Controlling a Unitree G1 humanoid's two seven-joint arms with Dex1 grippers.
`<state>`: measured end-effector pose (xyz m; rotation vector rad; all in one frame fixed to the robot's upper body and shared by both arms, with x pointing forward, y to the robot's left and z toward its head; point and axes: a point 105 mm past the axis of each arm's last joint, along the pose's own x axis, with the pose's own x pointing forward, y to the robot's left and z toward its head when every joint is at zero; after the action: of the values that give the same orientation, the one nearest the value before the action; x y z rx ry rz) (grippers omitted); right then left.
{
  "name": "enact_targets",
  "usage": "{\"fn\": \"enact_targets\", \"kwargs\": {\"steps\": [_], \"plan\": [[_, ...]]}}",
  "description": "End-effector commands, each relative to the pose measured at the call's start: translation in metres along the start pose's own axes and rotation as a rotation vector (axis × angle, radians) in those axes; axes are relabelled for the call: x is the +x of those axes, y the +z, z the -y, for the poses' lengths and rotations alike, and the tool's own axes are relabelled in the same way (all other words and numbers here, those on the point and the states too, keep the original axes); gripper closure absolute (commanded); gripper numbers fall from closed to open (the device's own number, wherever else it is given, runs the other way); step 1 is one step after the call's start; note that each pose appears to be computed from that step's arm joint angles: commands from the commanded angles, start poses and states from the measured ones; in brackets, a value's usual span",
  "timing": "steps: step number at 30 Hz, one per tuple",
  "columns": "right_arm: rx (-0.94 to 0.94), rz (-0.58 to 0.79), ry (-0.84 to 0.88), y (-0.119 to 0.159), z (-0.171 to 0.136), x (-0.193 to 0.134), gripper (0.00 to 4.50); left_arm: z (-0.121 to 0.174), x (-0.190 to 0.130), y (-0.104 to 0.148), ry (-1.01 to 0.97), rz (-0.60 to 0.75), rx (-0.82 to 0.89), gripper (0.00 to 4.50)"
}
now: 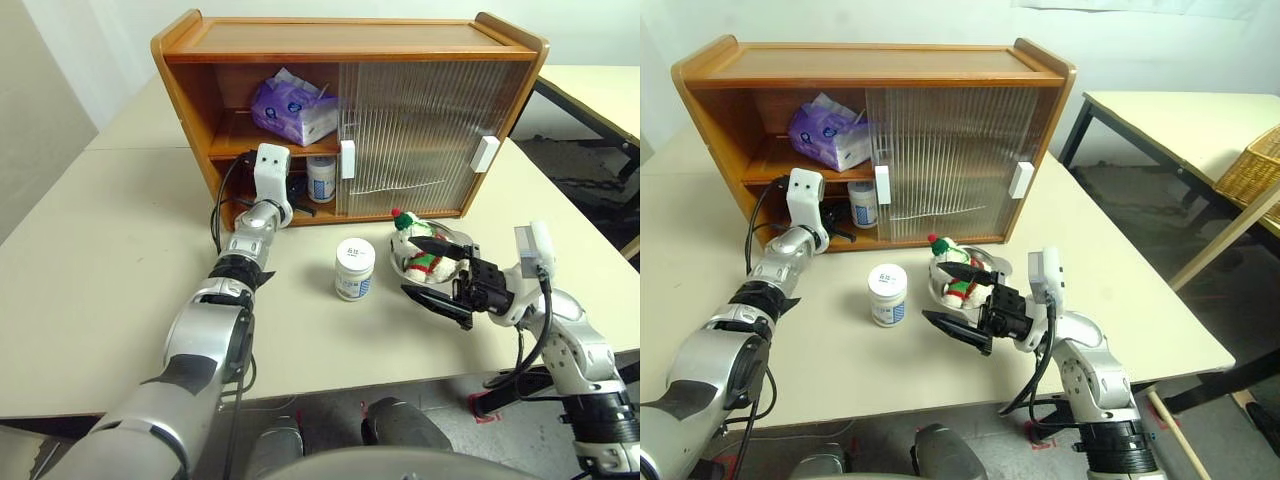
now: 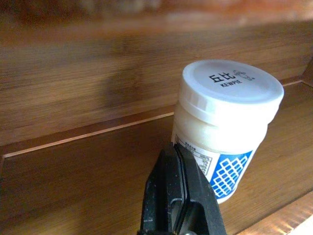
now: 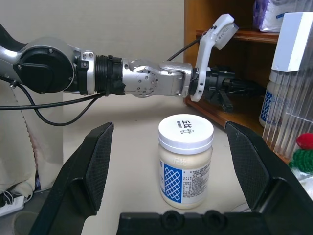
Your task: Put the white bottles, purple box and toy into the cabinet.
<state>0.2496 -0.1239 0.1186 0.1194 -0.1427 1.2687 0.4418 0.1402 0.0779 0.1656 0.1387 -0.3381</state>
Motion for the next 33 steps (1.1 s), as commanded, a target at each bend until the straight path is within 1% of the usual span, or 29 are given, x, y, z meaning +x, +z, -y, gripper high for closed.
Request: {"fn": "enact_targets", "kwargs": {"steps": [1, 2, 5, 7, 9, 10, 12, 15, 17, 20, 23, 24, 29, 32, 33], "plan": [[-0.012, -0.006, -0.006, 0.002, -0.001, -0.002, 0.00, 0.004, -0.011, -0.018, -0.067, -0.020, -0.043, 4.47], [-0.012, -0.006, -0.009, 0.002, -0.001, -0.002, 0.00, 0.004, -0.014, -0.018, -0.087, -0.013, -0.046, 4.29], [-0.006, -0.007, -0.016, 0.000, 0.000, -0.002, 0.00, 0.008, -0.029, -0.020, -0.186, 0.008, -0.009, 3.56], [0.014, -0.009, -0.012, -0.001, 0.000, -0.002, 0.00, 0.008, -0.044, -0.019, -0.233, 0.035, 0.019, 2.91], [0.022, -0.012, -0.008, -0.003, 0.000, -0.002, 0.00, 0.004, -0.058, -0.018, -0.243, 0.048, 0.029, 2.11], [0.022, -0.013, -0.007, -0.003, 0.000, -0.002, 0.00, 0.003, -0.061, -0.017, -0.242, 0.048, 0.031, 1.83], [0.023, -0.011, -0.006, -0.002, 0.002, -0.001, 0.00, 0.006, -0.073, -0.018, -0.294, 0.048, 0.014, 1.08], [0.024, -0.011, 0.001, -0.002, 0.003, 0.000, 0.00, 0.018, -0.099, -0.024, -0.453, 0.035, 0.002, 0.01], [0.024, -0.011, 0.003, -0.002, 0.003, 0.000, 0.00, 0.021, -0.111, -0.030, -0.527, 0.010, 0.049, 0.01], [0.025, -0.016, 0.013, -0.002, 0.004, 0.000, 0.00, 0.031, -0.133, -0.043, -0.717, -0.031, 0.107, 0.01], [0.024, -0.017, 0.015, -0.002, 0.005, -0.001, 0.00, 0.037, -0.141, -0.050, -0.826, -0.061, 0.128, 0.01], [0.023, -0.017, 0.015, -0.001, 0.005, -0.001, 0.00, 0.039, -0.142, -0.051, -0.844, -0.066, 0.129, 0.01], [0.018, -0.020, 0.009, 0.000, 0.004, -0.002, 0.00, 0.068, -0.134, -0.053, -0.994, -0.063, 0.127, 0.01], [0.017, -0.021, 0.002, 0.000, 0.003, -0.003, 0.00, 0.083, -0.128, -0.057, -1.043, -0.069, 0.158, 0.01], [0.016, -0.022, 0.000, 0.000, 0.003, -0.003, 0.00, 0.088, -0.125, -0.055, -1.047, -0.056, 0.145, 0.01]]}}
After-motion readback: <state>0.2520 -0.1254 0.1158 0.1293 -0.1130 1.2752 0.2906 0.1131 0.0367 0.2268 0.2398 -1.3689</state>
